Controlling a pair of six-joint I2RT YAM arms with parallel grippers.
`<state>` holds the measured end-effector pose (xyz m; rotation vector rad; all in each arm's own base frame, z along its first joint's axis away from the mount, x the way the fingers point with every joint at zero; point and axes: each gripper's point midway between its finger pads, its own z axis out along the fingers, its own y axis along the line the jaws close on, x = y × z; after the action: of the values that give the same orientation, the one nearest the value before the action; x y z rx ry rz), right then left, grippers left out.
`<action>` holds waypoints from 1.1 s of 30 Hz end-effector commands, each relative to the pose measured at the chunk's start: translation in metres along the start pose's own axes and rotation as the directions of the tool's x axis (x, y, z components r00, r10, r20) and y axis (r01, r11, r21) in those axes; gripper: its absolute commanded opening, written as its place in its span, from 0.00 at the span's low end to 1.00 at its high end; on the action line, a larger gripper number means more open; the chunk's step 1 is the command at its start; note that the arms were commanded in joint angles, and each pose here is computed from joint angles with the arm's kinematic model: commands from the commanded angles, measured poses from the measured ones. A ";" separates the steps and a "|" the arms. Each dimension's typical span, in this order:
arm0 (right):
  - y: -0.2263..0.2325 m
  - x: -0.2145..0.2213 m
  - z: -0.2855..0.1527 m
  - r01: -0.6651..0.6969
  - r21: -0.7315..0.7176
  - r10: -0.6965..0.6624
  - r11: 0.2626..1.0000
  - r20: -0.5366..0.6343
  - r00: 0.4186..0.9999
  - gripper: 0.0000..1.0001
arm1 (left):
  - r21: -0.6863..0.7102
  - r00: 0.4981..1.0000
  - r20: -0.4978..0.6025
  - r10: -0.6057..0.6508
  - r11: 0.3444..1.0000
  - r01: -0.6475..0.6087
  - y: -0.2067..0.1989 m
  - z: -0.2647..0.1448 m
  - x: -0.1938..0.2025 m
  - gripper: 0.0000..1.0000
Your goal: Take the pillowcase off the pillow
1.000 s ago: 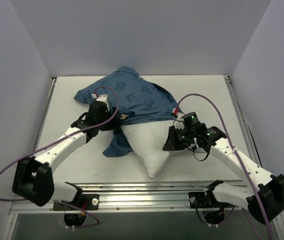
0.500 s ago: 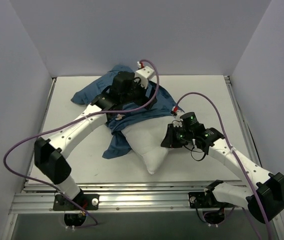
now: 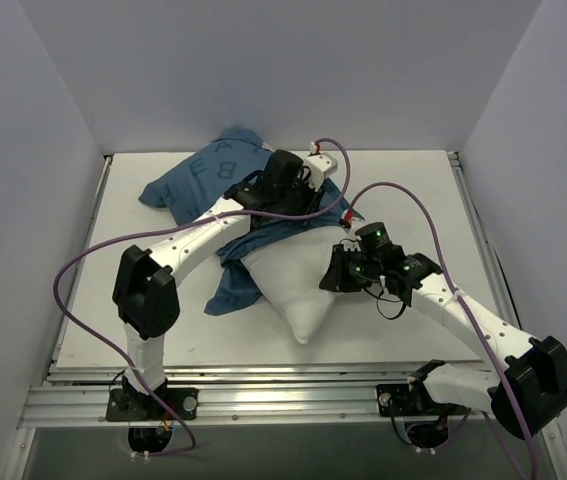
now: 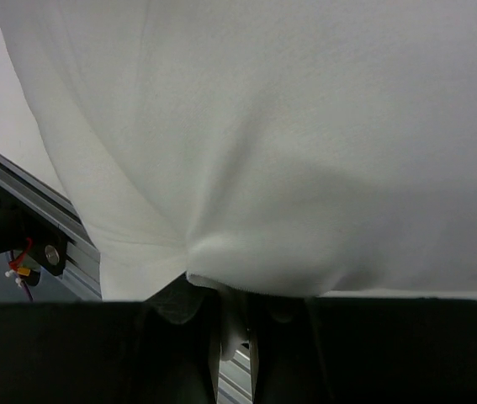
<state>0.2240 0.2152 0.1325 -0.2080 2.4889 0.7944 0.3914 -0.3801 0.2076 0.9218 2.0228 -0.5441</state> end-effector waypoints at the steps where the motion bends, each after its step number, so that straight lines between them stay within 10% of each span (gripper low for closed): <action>1: 0.005 -0.016 -0.004 0.025 0.003 -0.025 1.000 0.065 0.998 0.00 | -0.145 0.998 0.066 -0.025 0.989 0.034 0.029 0.005 -0.020 0.21; 4: 0.006 -0.012 -0.013 0.026 0.005 -0.026 1.000 0.066 0.997 0.00 | -0.307 0.988 0.134 -0.082 0.944 0.120 0.066 0.001 -0.027 0.02; 12: 0.031 -0.017 -0.076 0.058 -0.054 -0.050 0.997 0.148 0.988 0.00 | -0.687 0.915 0.336 -0.225 0.605 0.401 0.207 -0.062 -0.030 0.02; 19: 0.036 0.000 -0.110 0.078 -0.065 -0.070 0.995 0.121 0.990 0.00 | -0.806 0.922 0.315 -0.226 0.449 0.385 0.256 -0.090 -0.011 0.02; 23: 0.026 0.018 -0.103 0.061 -0.046 -0.059 0.997 0.052 0.997 0.00 | -0.814 0.927 0.260 -0.271 0.455 0.361 0.259 -0.080 0.010 0.02; 29: 0.018 0.033 -0.071 0.024 -0.051 -0.027 0.998 -0.050 0.998 0.01 | -0.702 0.936 0.173 -0.307 0.628 0.335 0.214 -0.044 0.035 0.03; 33: 0.030 0.001 -0.073 0.057 -0.057 -0.056 0.997 0.017 0.998 0.32 | -0.600 0.946 0.163 -0.282 0.733 0.322 0.178 -0.031 0.026 0.05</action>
<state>0.1805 0.1873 0.1733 -0.2362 2.4817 0.7825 0.5081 -0.2193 0.1723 0.1218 2.1611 0.0650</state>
